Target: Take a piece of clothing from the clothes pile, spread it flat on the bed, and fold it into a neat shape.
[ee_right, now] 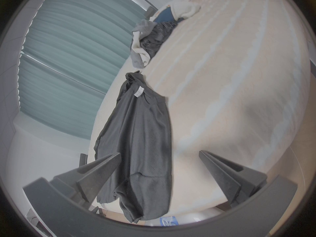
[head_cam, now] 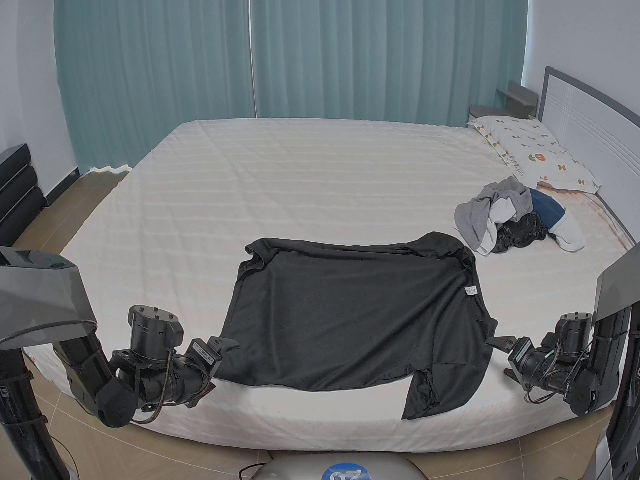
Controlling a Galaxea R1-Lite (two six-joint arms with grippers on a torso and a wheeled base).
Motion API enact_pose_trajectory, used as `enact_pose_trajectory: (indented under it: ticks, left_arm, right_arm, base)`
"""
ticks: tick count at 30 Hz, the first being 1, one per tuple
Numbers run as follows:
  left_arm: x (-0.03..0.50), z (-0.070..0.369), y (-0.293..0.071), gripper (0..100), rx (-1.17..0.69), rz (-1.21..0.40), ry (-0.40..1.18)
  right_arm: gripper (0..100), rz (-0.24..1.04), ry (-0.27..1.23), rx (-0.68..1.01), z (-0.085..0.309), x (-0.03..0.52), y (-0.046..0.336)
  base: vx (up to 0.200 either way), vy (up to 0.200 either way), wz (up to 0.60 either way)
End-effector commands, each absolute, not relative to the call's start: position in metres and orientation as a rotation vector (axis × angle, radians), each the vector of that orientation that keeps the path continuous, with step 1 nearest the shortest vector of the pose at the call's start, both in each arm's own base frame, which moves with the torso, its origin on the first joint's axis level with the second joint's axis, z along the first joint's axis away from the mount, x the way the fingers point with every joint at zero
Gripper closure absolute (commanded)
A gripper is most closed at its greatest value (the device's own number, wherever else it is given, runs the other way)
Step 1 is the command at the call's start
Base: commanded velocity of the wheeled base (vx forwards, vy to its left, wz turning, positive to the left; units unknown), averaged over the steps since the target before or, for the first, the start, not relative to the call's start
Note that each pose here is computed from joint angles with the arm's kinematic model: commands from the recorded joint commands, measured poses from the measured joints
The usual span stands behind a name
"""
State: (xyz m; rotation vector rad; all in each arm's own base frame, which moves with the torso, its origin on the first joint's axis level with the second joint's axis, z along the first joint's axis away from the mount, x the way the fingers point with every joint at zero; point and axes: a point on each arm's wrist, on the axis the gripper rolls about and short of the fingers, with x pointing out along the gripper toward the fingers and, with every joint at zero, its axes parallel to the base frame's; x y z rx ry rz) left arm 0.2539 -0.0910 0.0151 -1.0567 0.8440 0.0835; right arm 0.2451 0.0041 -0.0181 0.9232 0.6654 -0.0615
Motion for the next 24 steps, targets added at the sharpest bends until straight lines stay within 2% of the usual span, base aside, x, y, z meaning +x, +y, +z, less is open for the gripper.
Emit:
enact_pose_trajectory:
  ticks: [1,14,18,24]
  left_arm:
    - [0.254,0.012,-0.091,0,-1.058,0.088,0.855]
    - [0.254,0.014,-0.093,0,-1.055,0.077,0.854]
    - [0.253,0.013,-0.089,0,-1.037,0.100,0.842]
    - [0.242,0.008,-0.054,0,-0.823,0.177,0.812]
  right_arm:
    - [0,-0.061,0.687,0.921,-0.023,0.243,0.006]
    - [0,0.010,0.689,0.902,-0.014,0.241,0.023]
    - [0,0.042,0.723,0.886,-0.015,0.237,0.033]
    - [0,0.084,0.770,0.862,-0.016,0.229,0.047]
  base:
    - [0.000,-0.200,0.00]
    - [0.000,-0.200,0.00]
    - [0.000,0.000,0.00]
    - [0.000,0.000,0.00]
